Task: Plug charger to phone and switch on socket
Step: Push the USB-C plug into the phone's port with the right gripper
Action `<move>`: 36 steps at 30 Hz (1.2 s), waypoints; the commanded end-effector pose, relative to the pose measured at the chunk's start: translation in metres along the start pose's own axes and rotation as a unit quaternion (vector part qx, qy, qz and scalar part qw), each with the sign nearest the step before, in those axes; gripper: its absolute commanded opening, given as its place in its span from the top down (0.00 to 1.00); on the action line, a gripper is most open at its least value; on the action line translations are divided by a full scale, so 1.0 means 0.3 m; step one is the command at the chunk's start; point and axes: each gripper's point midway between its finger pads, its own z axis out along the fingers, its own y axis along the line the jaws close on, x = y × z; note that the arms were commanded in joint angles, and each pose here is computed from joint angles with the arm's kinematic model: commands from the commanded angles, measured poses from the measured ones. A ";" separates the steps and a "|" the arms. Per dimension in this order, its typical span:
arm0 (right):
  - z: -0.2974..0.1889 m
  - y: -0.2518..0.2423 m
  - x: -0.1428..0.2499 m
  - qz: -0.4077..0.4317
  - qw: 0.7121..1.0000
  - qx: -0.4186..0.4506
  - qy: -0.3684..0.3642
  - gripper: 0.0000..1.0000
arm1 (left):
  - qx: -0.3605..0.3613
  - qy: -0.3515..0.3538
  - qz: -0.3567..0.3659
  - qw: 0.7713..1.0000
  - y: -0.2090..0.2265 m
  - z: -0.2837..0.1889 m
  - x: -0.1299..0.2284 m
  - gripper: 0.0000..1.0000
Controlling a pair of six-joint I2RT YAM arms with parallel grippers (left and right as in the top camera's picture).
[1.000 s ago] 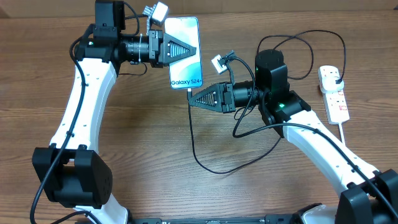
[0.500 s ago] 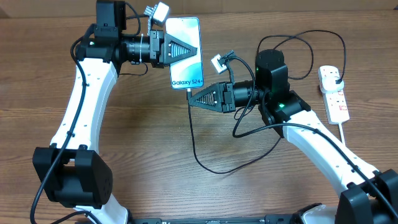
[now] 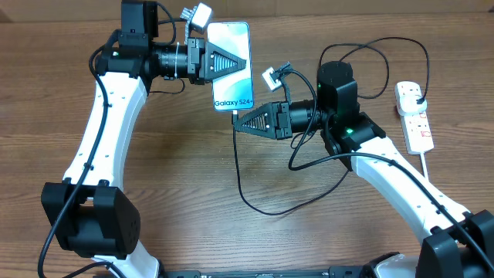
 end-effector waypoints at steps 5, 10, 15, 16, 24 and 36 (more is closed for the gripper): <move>-0.008 -0.011 -0.023 -0.003 1.000 0.008 -0.013 0.96 | 0.022 0.009 0.058 0.998 -0.111 0.005 0.015 0.96; -0.008 -0.003 -0.015 -0.003 1.000 0.001 -0.006 0.96 | 0.039 0.015 0.087 0.995 -0.130 0.004 0.024 0.96; -0.008 0.000 -0.015 -0.005 1.000 0.000 -0.005 0.96 | 0.044 0.017 0.087 0.995 -0.136 0.004 0.027 0.96; -0.008 0.000 -0.015 -0.005 1.000 0.000 -0.005 0.96 | 0.046 0.018 0.087 0.995 -0.138 0.003 0.029 0.96; -0.008 0.000 -0.015 -0.005 1.000 0.000 -0.005 0.96 | 0.050 0.027 0.088 0.995 -0.146 0.028 0.041 0.96; -0.022 0.001 -0.016 -0.006 1.000 -0.005 -0.003 0.96 | 0.050 0.026 0.085 0.995 -0.145 0.025 0.041 0.96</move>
